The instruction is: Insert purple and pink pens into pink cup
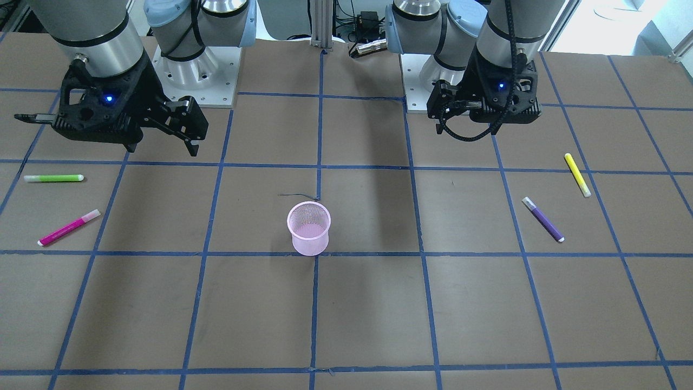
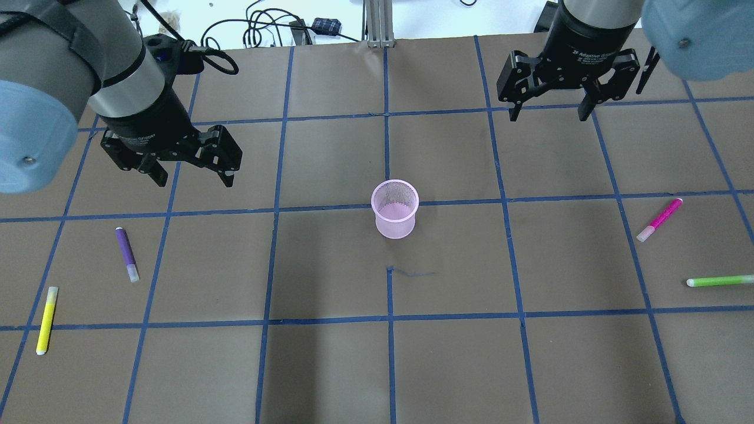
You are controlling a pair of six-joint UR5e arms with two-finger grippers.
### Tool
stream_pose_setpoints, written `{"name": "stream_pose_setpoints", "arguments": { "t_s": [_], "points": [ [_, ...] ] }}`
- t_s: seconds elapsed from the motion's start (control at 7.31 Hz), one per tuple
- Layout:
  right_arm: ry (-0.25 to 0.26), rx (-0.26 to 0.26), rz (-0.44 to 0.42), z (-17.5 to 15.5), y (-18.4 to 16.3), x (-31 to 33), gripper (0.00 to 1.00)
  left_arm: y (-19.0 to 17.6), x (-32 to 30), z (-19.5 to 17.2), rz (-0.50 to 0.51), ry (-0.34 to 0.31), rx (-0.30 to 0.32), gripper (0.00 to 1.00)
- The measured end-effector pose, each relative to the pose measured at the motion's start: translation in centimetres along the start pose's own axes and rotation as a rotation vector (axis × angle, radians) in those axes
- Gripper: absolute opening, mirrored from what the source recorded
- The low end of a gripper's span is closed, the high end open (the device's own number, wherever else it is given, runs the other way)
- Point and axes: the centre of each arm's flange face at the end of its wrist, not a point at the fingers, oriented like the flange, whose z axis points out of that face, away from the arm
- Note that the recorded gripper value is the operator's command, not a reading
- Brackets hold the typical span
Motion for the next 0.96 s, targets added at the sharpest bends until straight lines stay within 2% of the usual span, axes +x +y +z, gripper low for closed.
{"name": "stream_pose_setpoints", "arguments": {
  "t_s": [0.55,0.68,0.82,0.96],
  "points": [
    [0.0,-0.001,-0.004,0.0,0.0,0.0,1.0,0.1,0.0,-0.3,0.015,0.0,0.008,1.0],
    [0.008,-0.003,-0.032,0.1,-0.1,0.2,1.0,0.2,0.0,-0.5,0.016,-0.002,0.012,1.0],
    [0.032,-0.007,-0.098,0.0,-0.2,0.7,1.0,0.2,-0.2,-0.6,0.015,-0.002,0.014,1.0],
    [0.081,-0.009,-0.162,-0.2,-0.3,1.4,1.0,0.2,-0.3,-0.7,0.013,-0.002,0.015,1.0]
  ]
}}
